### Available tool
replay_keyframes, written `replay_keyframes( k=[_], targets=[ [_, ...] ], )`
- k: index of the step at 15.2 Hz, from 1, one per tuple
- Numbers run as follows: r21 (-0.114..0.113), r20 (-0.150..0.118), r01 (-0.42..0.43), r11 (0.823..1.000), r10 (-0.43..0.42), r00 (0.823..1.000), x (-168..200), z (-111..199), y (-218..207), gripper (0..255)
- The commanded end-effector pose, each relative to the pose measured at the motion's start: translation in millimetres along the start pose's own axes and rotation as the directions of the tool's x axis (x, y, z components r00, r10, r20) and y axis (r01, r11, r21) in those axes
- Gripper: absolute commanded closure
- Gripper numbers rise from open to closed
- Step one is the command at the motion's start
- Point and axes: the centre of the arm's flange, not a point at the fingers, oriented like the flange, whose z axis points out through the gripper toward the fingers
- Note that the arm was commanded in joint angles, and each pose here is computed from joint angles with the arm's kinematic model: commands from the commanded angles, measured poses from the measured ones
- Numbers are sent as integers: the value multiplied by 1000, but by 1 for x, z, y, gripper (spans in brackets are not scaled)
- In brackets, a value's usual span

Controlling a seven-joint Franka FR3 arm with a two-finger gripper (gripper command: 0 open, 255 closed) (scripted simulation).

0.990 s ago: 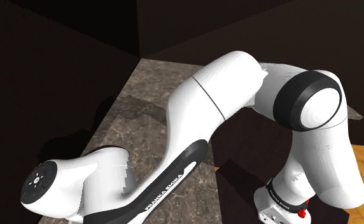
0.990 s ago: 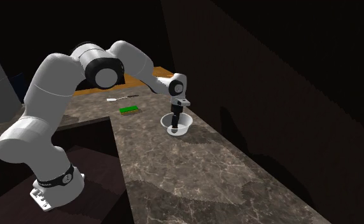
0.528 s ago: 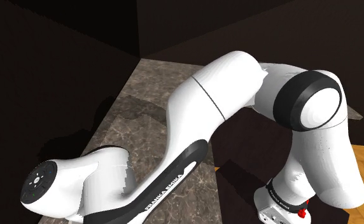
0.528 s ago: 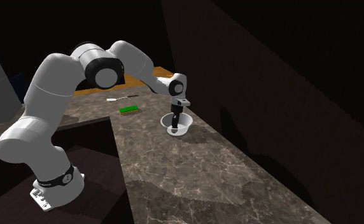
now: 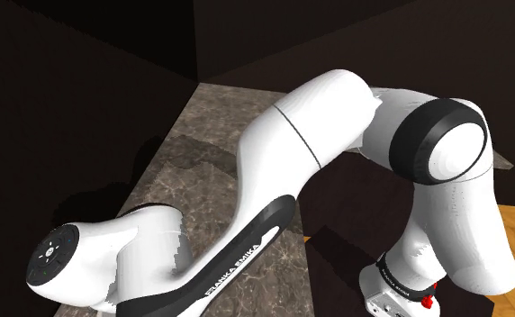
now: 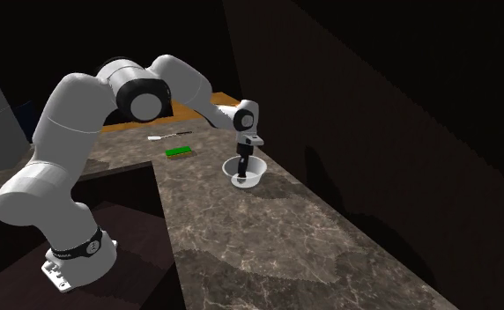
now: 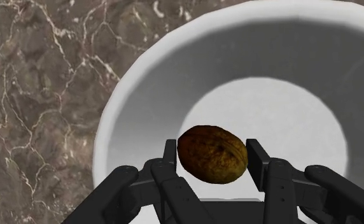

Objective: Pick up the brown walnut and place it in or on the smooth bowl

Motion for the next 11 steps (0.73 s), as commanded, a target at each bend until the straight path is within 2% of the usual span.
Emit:
replay_keyframes(
  k=[1,11],
  targets=[
    [0,0,0,1000,0,1000,-1,-9,2,255],
    [0,0,0,1000,0,1000,-5,-60,16,255]
  ],
)
